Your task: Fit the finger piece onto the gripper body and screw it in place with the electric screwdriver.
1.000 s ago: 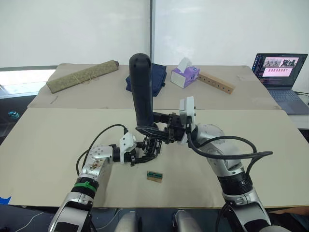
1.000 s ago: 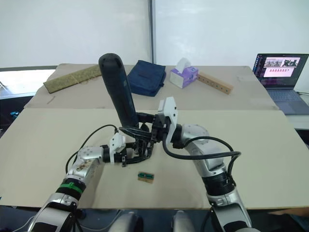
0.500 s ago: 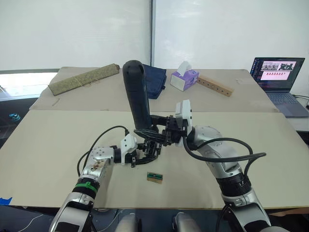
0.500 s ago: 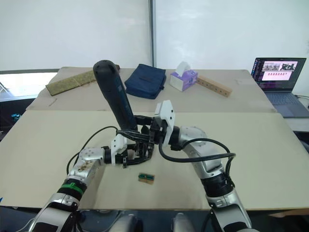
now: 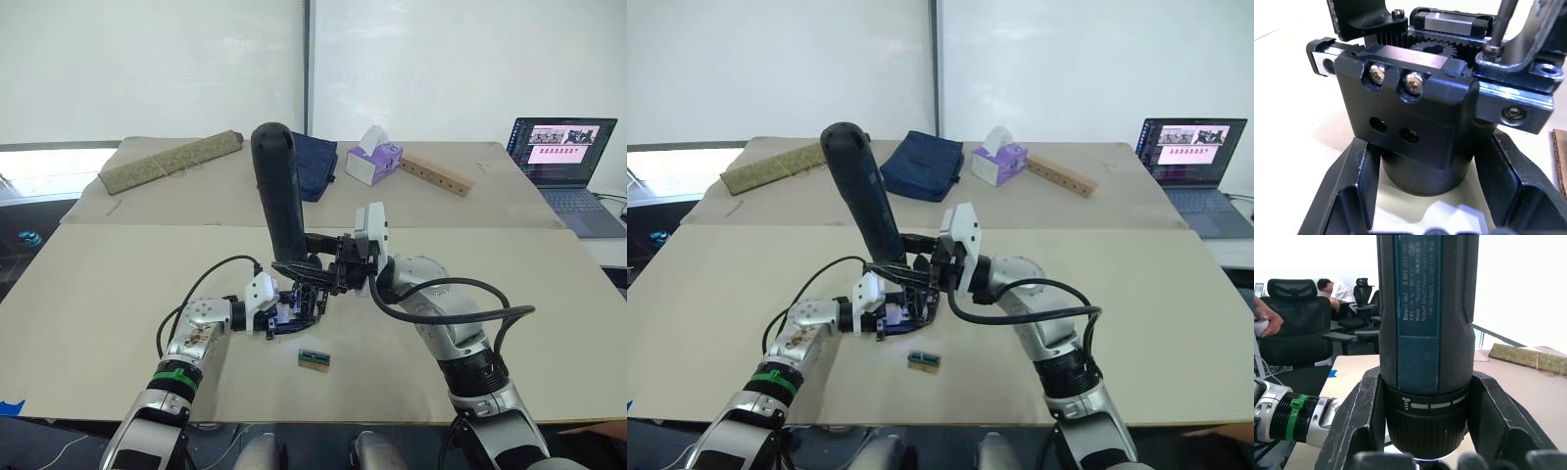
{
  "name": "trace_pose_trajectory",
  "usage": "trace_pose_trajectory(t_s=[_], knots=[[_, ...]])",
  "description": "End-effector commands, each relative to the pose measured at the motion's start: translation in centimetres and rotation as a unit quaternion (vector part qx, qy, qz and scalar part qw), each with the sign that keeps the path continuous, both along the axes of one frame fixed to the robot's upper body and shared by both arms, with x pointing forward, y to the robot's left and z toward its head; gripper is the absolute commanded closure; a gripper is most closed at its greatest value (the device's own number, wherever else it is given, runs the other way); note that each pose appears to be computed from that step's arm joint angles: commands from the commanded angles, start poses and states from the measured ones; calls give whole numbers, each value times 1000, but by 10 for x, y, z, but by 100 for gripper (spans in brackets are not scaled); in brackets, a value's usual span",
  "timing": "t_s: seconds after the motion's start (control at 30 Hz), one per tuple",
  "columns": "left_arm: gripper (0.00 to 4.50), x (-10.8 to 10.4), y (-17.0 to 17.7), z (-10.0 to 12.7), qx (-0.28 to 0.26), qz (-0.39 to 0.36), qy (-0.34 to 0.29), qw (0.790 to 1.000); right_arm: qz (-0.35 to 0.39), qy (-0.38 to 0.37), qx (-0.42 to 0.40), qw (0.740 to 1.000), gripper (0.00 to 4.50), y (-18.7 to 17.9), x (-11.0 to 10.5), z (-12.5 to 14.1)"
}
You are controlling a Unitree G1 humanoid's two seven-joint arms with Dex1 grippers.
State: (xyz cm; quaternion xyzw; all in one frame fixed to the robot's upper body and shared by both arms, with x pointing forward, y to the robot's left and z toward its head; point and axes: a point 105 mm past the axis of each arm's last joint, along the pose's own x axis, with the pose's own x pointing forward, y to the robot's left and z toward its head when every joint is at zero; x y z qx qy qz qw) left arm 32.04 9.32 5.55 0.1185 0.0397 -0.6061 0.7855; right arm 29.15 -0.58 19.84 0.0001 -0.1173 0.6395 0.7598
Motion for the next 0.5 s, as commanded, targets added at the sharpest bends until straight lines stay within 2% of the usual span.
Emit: trace_pose_trajectory(t_s=[0.03,0.27,0.5], knots=[[222,-5,-2,-7,13,-13,12,1000,-4,39,-40,998,260,-5,6,-28],[222,-6,-4,-9,16,-14,17,1000,21,9,-13,1000,260,-4,0,-2],[222,-5,-1,-13,31,-4,20,999,60,-47,76,994,260,-14,-15,63]])
